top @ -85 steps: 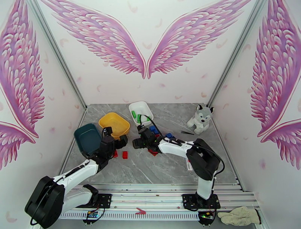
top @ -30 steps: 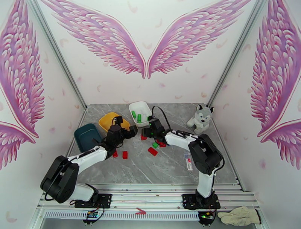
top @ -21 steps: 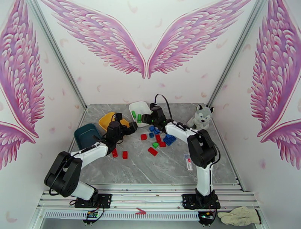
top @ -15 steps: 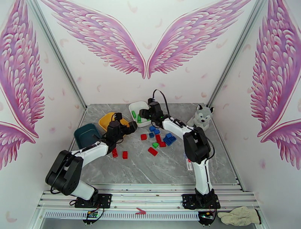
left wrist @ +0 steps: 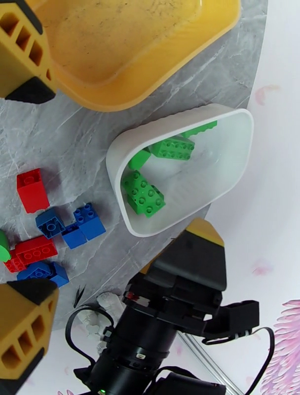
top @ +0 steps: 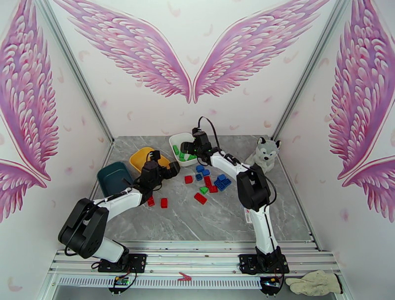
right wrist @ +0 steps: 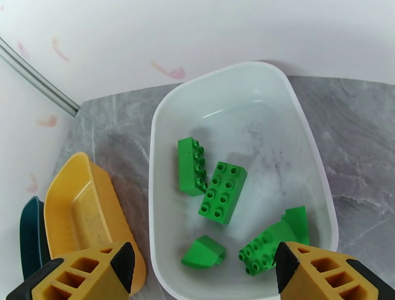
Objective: Sort the legos into containers by color
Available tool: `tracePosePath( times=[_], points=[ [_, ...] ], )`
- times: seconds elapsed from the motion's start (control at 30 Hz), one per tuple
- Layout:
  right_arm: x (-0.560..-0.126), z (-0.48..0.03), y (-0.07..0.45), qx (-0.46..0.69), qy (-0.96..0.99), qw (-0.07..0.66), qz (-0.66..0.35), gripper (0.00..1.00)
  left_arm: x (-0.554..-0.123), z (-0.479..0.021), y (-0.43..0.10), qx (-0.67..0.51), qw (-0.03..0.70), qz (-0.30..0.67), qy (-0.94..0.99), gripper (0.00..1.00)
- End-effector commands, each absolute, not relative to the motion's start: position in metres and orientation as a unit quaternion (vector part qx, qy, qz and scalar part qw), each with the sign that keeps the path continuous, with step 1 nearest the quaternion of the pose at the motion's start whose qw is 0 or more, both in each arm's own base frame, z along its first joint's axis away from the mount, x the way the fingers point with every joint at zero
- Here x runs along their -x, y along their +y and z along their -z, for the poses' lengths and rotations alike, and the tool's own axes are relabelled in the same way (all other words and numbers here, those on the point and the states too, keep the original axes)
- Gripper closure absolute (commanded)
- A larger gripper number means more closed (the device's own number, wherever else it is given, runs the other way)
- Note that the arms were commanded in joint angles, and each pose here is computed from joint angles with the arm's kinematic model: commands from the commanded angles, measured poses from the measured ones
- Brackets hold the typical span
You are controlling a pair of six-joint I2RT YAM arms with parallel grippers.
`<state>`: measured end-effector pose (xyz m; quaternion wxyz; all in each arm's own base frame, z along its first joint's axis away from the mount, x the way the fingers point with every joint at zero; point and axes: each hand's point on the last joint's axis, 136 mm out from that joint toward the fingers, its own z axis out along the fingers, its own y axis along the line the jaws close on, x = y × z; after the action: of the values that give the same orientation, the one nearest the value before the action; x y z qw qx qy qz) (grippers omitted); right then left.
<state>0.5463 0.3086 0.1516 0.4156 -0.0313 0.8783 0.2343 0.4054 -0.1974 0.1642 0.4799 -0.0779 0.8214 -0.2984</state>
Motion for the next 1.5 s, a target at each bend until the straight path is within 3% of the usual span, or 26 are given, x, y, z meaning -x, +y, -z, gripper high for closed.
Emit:
tracePosePath(
  times=[0.0,0.27,0.6,0.73,0.93,1.47],
  points=[
    [-0.528,-0.186,0.294,0.036,0.867,0.441,-0.231,0.22,-0.395,-0.164,-0.197,0.063,0.485,0.274,0.828,0.01],
    [-0.455,-0.177,0.253,0.040,0.879,0.429,-0.204,0.30,-0.383,-0.158,-0.211,0.036,0.486,0.245,0.838,0.02],
    [-0.367,-0.110,0.227,0.032,0.914,0.358,-0.187,0.38,-0.371,-0.141,-0.236,-0.004,0.471,0.239,0.849,0.06],
    [-0.345,-0.089,0.200,0.005,0.927,0.345,-0.149,0.39,-0.365,-0.129,-0.249,-0.041,0.453,0.240,0.857,0.14],
    [-0.313,-0.102,0.173,-0.013,0.922,0.358,-0.146,0.40,-0.355,-0.118,-0.273,-0.107,0.428,0.243,0.864,0.22],
    [-0.272,-0.124,0.139,-0.036,0.911,0.382,-0.151,0.34,-0.342,-0.083,-0.338,-0.215,0.352,0.251,0.876,0.18]
  ],
)
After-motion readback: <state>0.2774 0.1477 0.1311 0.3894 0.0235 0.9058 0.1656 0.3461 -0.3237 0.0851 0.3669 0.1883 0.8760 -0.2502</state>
